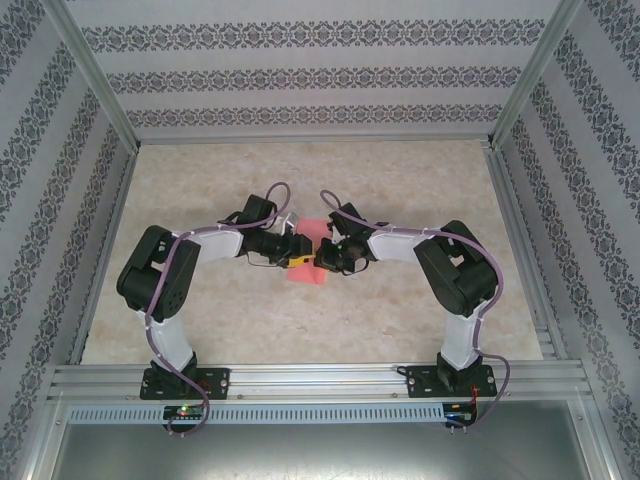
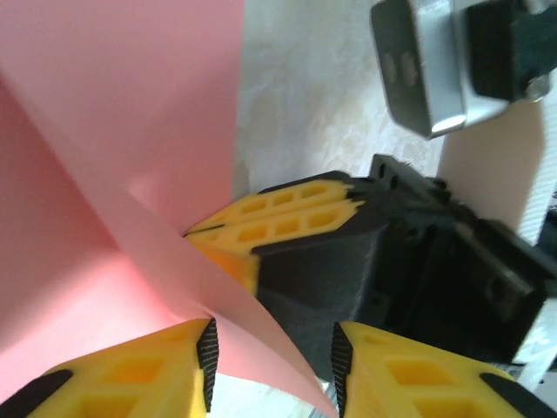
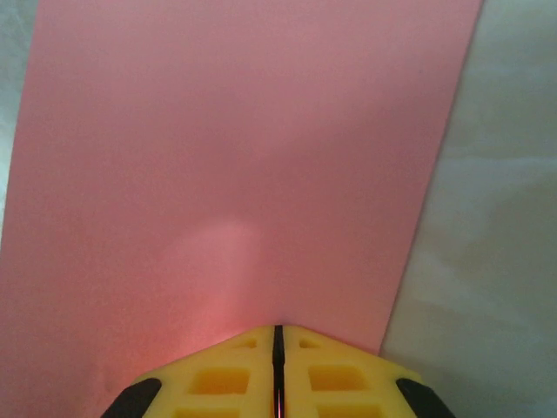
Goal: Fold a paper plane with a square sheet of paper (pick it up from the middle)
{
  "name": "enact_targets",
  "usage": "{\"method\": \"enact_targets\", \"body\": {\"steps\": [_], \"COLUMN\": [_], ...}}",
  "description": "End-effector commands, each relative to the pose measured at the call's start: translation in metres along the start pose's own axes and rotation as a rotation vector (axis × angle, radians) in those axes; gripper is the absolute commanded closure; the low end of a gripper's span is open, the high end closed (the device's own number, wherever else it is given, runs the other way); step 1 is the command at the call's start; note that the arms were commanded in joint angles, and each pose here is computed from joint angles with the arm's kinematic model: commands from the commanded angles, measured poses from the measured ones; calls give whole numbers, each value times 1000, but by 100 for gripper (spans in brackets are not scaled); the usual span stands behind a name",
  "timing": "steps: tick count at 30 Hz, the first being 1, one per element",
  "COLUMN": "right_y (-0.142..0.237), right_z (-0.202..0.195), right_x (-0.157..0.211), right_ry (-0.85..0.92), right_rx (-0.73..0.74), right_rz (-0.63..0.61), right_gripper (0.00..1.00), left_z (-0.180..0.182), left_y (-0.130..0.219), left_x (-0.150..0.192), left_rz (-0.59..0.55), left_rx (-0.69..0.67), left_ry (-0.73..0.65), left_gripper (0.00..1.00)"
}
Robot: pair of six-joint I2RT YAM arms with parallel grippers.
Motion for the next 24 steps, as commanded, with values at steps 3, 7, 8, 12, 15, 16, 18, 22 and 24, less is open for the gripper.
{"method": "enact_targets", "body": {"steps": [3, 7, 8, 12, 15, 16, 18, 22, 24], "right_y": [4, 21, 24, 39, 52, 55, 60, 61, 59], "right_z": [-6, -2, -3, -10, -15, -16, -11, 2, 8], "right_x": [1, -5, -5, -7, -10, -10, -11, -12, -14], "right_ry": [-52, -61, -61, -71, -61, -50, -6, 46, 59], "right_rx": [-29, -69, -70, -60, -82, -88, -112, -184, -220], "right_rz": [4, -40, -47, -98, -154, -166, -177, -171, -167], "right_gripper": [84, 80, 79, 75, 71, 69, 66, 60, 60], "left_z": [-6, -4, -4, -1, 0, 0, 0, 3, 4], "left_y": [-9, -11, -11, -12, -13, -13, -14, -14, -14], "left_x": [-9, -10, -11, -12, -13, -14, -14, -14, -14], "left_rz": [-8, -10, -12, -16, -14, -17, -15, -15, -18], "left_rx": [33, 29, 29, 17, 14, 14, 11, -3, -8], "left_ry": [-4, 3, 0, 6, 8, 6, 8, 16, 15], "left_gripper": [49, 45, 44, 43, 43, 43, 43, 45, 48]}}
Point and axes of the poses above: each hand's point on the last joint's axis, 136 mm out from that joint toward the fingers, its own y axis back along the fingers, its own z axis along the line the jaws close on, x = y × z, the point moved 3 cm from there along y, back along the fingers, and after that the axes turned 4 degrees about y, right-handed, at the moved point
